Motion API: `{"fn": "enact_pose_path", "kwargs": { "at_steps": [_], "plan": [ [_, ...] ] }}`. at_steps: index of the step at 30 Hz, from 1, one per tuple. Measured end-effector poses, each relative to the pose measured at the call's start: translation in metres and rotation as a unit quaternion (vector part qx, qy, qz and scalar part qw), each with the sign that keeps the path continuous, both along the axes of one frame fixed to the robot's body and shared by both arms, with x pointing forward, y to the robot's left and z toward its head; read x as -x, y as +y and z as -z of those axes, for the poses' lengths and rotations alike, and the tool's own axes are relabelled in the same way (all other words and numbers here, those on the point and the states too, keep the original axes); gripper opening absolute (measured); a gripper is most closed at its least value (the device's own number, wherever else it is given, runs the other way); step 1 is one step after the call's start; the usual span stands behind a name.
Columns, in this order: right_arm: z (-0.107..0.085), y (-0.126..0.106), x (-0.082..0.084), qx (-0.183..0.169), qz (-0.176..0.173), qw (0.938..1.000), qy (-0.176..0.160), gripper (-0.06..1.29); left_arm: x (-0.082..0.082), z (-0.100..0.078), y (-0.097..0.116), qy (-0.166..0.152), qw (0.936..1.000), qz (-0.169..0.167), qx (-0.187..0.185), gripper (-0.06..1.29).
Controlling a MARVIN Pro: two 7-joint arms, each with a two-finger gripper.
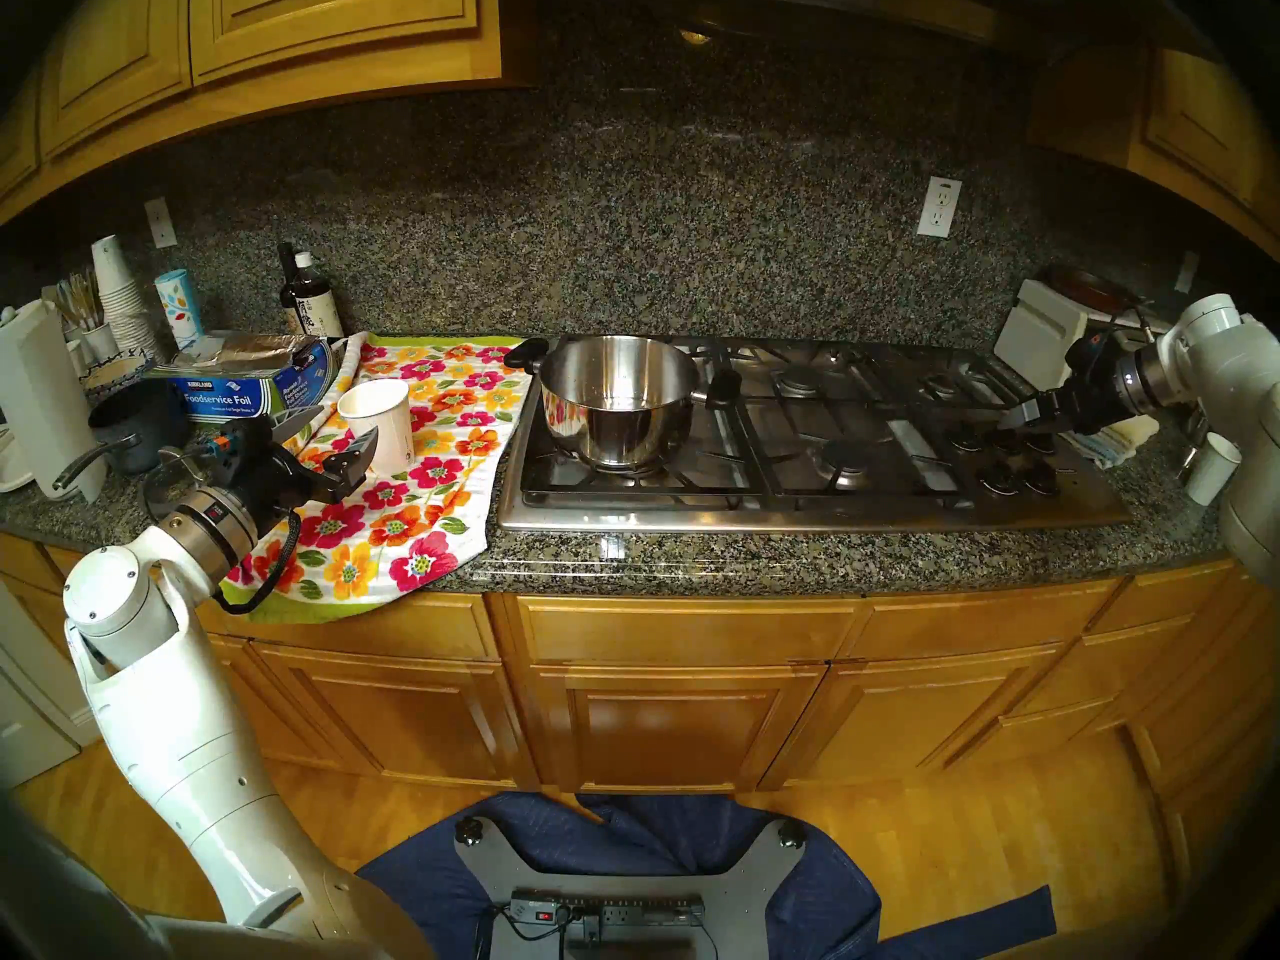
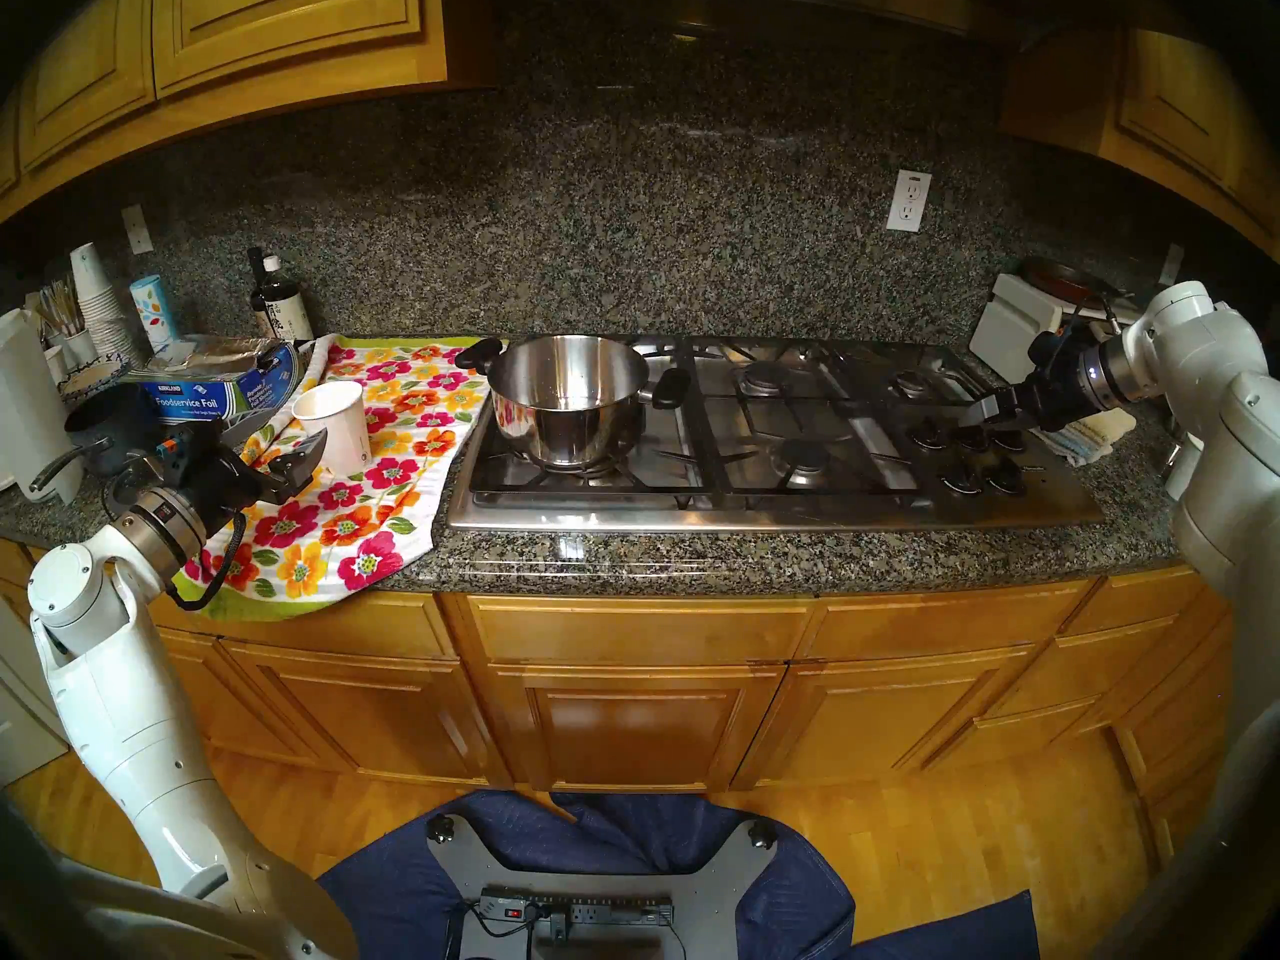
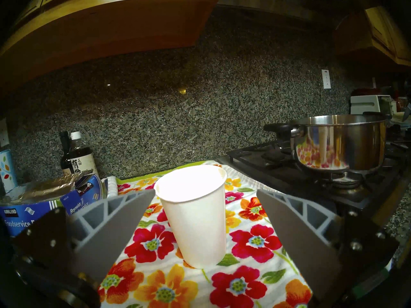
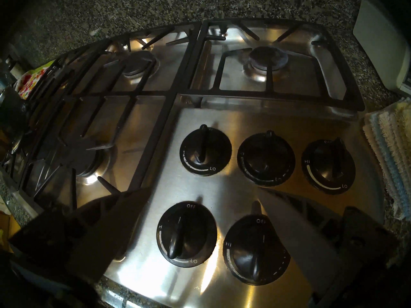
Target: Pick up the water cup, pour water into the pot, turn on the stove
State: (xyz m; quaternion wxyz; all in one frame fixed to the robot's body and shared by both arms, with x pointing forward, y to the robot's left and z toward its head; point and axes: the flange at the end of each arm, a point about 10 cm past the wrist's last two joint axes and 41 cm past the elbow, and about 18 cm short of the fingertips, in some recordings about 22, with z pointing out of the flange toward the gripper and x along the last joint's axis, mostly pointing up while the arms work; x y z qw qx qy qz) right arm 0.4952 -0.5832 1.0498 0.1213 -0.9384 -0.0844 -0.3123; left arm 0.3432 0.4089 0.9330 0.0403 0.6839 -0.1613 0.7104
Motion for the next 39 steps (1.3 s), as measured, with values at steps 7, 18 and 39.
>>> {"fn": "enact_pose_path", "kwargs": {
  "at_steps": [7,18,39],
  "plan": [
    [0.001,0.001,0.0,0.0,-0.002,1.0,0.003,1.24,0.0,0.0,0.0,0.001,1.0,0.0,-0.001,1.24],
    [0.005,0.002,0.0,0.002,0.0,0.9999,0.011,1.24,0.0,0.001,0.0,0.001,1.0,0.0,-0.002,1.23],
    [0.011,0.01,-0.002,0.002,-0.007,0.9997,0.024,1.24,-0.001,0.001,0.0,0.002,1.0,0.0,-0.004,1.23]
  ]
}}
